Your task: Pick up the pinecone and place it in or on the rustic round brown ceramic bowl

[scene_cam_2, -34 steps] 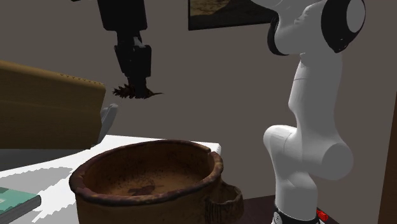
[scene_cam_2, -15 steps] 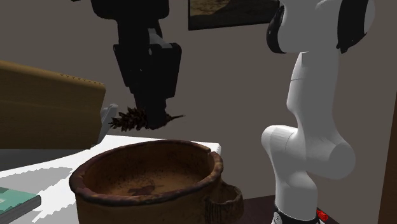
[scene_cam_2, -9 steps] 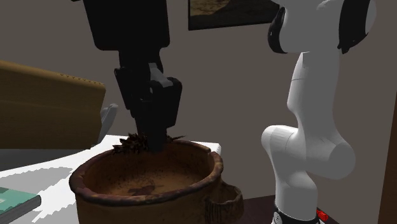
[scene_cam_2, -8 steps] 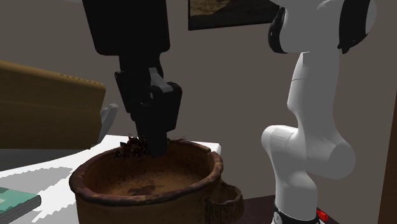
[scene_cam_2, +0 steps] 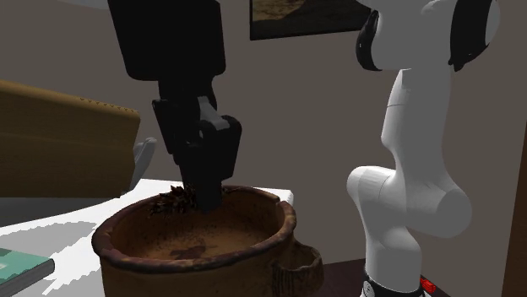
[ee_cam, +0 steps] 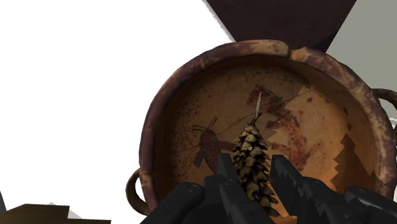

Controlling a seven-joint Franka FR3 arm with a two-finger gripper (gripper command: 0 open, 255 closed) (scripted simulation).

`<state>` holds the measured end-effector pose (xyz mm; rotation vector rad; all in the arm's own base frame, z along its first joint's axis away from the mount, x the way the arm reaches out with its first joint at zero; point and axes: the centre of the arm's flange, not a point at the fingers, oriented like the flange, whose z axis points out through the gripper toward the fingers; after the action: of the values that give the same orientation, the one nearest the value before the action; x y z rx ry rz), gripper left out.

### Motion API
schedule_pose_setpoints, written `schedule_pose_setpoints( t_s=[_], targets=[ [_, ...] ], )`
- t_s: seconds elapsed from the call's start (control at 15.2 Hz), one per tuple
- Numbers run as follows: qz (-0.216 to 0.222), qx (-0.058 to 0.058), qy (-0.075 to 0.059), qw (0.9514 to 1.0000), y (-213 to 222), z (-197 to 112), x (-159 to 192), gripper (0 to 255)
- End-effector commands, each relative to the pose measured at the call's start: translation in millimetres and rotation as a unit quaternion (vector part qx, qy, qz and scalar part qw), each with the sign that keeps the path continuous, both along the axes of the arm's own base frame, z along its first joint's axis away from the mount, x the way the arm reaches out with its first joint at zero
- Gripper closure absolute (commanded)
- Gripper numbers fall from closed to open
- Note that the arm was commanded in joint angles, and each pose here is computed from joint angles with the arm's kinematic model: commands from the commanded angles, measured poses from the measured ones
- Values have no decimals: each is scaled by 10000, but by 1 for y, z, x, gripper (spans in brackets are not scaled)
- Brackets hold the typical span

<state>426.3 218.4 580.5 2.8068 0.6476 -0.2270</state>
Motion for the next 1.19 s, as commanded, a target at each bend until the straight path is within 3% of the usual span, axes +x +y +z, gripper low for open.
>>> schedule_pose_setpoints(
  t_s=[0.0,0.33,0.59,1.12],
  targets=[
    [0,0,0,10000,0,0,0,0],
    [0,0,0,10000,0,0,0,0],
    [0,0,0,10000,14,48,5,0],
    [0,0,-1,10000,14,48,5,0]
  ],
)
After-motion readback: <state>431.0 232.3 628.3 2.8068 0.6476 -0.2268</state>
